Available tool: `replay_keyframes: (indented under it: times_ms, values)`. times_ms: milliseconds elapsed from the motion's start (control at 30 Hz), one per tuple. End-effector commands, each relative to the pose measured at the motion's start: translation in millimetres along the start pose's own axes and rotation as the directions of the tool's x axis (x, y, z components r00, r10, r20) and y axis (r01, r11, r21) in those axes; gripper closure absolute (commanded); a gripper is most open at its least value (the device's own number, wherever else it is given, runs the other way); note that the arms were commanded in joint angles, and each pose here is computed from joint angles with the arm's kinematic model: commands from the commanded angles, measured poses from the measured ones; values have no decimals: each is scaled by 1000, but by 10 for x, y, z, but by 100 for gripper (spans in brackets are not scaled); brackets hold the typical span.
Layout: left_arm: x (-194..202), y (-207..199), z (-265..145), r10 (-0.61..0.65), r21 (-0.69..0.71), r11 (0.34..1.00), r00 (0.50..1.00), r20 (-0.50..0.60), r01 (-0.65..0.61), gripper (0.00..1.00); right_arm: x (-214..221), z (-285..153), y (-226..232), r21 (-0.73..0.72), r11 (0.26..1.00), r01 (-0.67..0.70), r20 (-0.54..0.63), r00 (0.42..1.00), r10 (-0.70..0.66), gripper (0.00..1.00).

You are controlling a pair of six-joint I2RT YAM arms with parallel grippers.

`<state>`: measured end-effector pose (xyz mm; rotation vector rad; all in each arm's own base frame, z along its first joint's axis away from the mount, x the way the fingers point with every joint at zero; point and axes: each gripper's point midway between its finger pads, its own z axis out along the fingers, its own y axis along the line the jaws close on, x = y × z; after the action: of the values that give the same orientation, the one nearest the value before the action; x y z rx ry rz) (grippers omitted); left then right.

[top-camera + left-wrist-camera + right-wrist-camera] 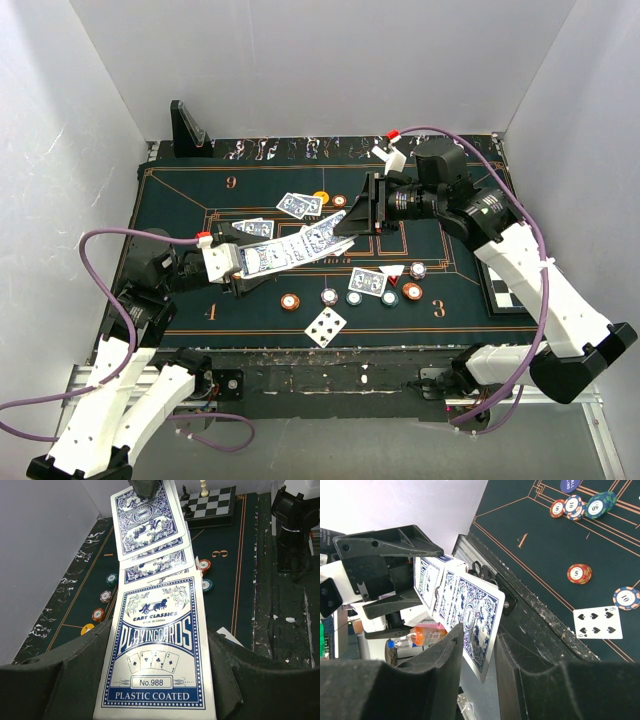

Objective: Distribute texas hold em gaming equipment

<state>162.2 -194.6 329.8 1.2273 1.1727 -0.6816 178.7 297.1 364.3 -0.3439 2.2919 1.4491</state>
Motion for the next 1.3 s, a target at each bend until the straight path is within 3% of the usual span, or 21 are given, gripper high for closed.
replay_keyframes:
  times_ms: [0, 267, 733, 1100, 1267]
  values:
    - [-45, 39, -8, 19, -18, 1000, 1000, 12, -19, 100, -73, -74, 71, 7, 998, 63, 22, 998, -64, 61]
    - [-55, 44, -10, 21, -21, 1000, 1000, 15, -20, 100, -94, -99, 65, 28, 996, 83, 17, 996, -84, 62]
    - [-30, 38, -11, 20, -23, 1000, 1000, 12, -19, 100, -141, -138, 221, -14, 995, 103, 17, 995, -102, 86]
    - [-18, 29, -15, 17, -24, 1000, 1000, 11, -17, 100, -312, -222, 475, -174, 984, 45, 60, 998, -35, 99]
    - [-7, 24, -21, 19, -26, 999, 1000, 7, -19, 100, -413, -297, 559, -254, 967, 16, 78, 997, 4, 99]
